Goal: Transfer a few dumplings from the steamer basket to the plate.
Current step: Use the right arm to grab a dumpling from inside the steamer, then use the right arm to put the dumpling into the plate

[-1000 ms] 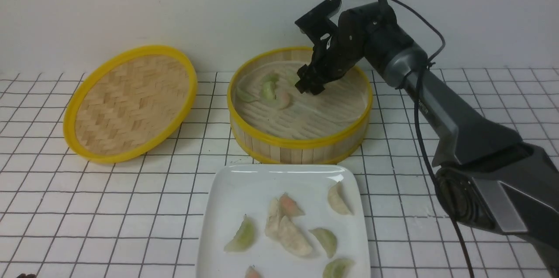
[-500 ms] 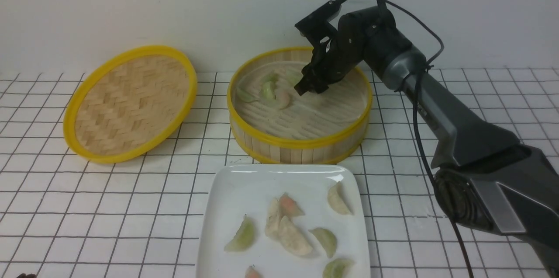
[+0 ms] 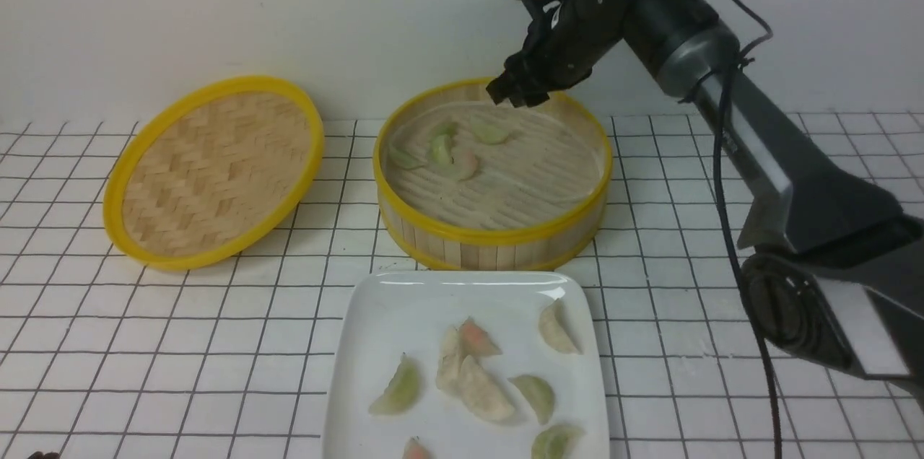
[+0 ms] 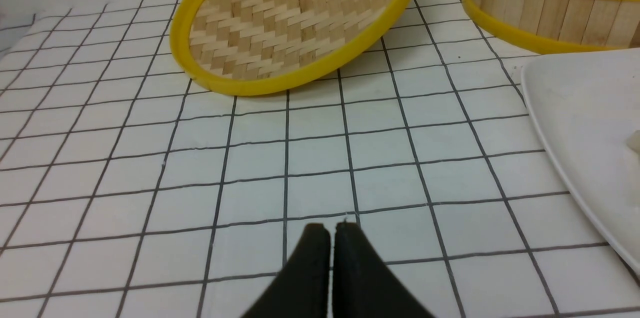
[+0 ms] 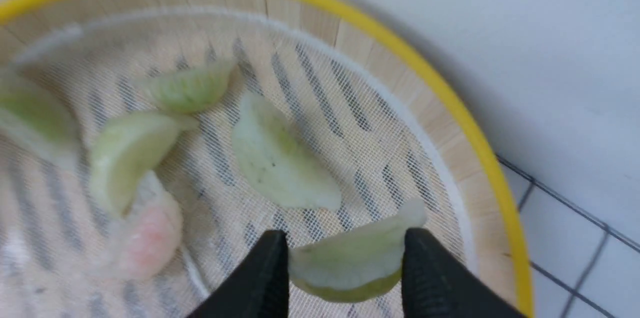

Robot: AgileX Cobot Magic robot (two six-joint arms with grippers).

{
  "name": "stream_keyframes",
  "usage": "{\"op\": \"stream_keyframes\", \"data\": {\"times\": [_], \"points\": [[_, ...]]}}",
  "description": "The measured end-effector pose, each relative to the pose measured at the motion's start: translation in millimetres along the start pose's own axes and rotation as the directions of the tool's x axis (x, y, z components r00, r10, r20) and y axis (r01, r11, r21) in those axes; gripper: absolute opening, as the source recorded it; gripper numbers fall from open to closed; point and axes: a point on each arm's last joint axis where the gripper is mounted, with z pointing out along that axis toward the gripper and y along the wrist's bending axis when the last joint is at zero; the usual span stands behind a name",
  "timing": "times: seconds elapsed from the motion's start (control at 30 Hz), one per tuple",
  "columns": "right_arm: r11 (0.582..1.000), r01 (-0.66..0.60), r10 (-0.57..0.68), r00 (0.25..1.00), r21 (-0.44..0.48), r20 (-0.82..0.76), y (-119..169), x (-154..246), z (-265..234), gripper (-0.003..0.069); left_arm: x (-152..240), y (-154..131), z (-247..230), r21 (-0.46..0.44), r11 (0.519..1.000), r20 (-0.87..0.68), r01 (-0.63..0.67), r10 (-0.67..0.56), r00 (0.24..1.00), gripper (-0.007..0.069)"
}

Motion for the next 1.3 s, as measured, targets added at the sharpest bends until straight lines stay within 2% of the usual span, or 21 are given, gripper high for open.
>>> {"op": "stream_keyframes", "data": {"times": [0.1, 0.27, 0.4, 0.63, 0.73, 0.83, 0.9, 0.97, 1.0, 1.03, 1.07, 1.1, 1.13, 1.23, 1.3], "points": [[1.0, -0.021, 0.02, 1.0, -0.021, -0.024, 2, -6, -35, 0.0269, 0, 0, 0, 0.0, 1.0, 0.0, 0.0, 0.0, 1.0, -0.0006], [0.99, -0.078, 0.065, 0.992, -0.118, -0.108, 14, 7, -86, 0.0268, 0, 0, 0, 0.0, 1.0, 0.0, 0.0, 0.0, 1.0, -0.0006], [0.963, -0.131, 0.077, 0.971, -0.236, -0.227, 46, 44, -127, 0.0268, 0, 0, 0, 0.0, 1.0, 0.0, 0.0, 0.0, 1.0, -0.0006], [0.943, -0.14, -0.032, 0.865, -0.303, -0.5, 105, 125, -106, 0.0265, 0, 0, 0, 0.0, 1.0, 0.0, 0.0, 0.0, 1.0, -0.0006], [0.945, -0.111, -0.076, 0.84, -0.308, -0.538, 122, 144, -91, 0.0265, 0, 0, 0, 0.0, 1.0, 0.0, 0.0, 0.0, 1.0, -0.0006], [0.952, -0.089, -0.072, 0.865, -0.293, -0.497, 123, 143, -82, 0.027, 0, 0, 0, 0.0, 1.0, 0.0, 0.0, 0.0, 1.0, -0.0006], [0.955, -0.082, -0.063, 0.883, -0.284, -0.466, 122, 140, -79, 0.0307, 0, 0, 0, 0.0, 1.0, 0.0, 0.0, 0.0, 1.0, -0.0006], [0.957, -0.078, -0.055, 0.897, -0.278, -0.438, 122, 138, -78, 0.0386, 0, 0, 0, 0.0, 1.0, 0.0, 0.0, 0.0, 1.0, -0.0006], [0.958, -0.077, -0.054, 0.898, -0.278, -0.436, 122, 138, -78, 0.0393, 0, 0, 0, 0.0, 1.0, 0.0, 0.0, 0.0, 1.0, -0.0006], [0.958, -0.074, -0.055, 0.9, -0.275, -0.432, 121, 137, -77, 0.0462, 0, 0, 0, 0.0, 1.0, 0.0, 0.0, 0.0, 1.0, -0.0006], [0.959, -0.073, -0.055, 0.9, -0.275, -0.433, 121, 137, -77, 0.0469, 0, 0, 0, 0.0, 1.0, 0.0, 0.0, 0.0, 1.0, -0.0006], [0.958, -0.073, -0.059, 0.895, -0.276, -0.442, 121, 137, -79, 0.0515, 0, 0, 0, 0.0, 1.0, 0.0, 0.0, 0.0, 1.0, -0.0006], [0.958, -0.072, -0.065, 0.888, -0.277, -0.455, 121, 136, -81, 0.0532, 0, 0, 0, 0.0, 1.0, 0.0, 0.0, 0.0, 1.0, -0.0006], [0.958, -0.085, -0.064, 0.87, -0.275, -0.488, 121, 129, -90, 0.0526, 0, 0, 0, 0.0, 1.0, 0.0, 0.0, 0.0, 1.0, -0.0006], [0.959, -0.089, -0.044, 0.892, -0.27, -0.45, 119, 114, -105, 0.0436, 0, 0, 0, 0.0, 1.0, 0.0, 0.0, 0.0, 1.0, -0.0006]]}}
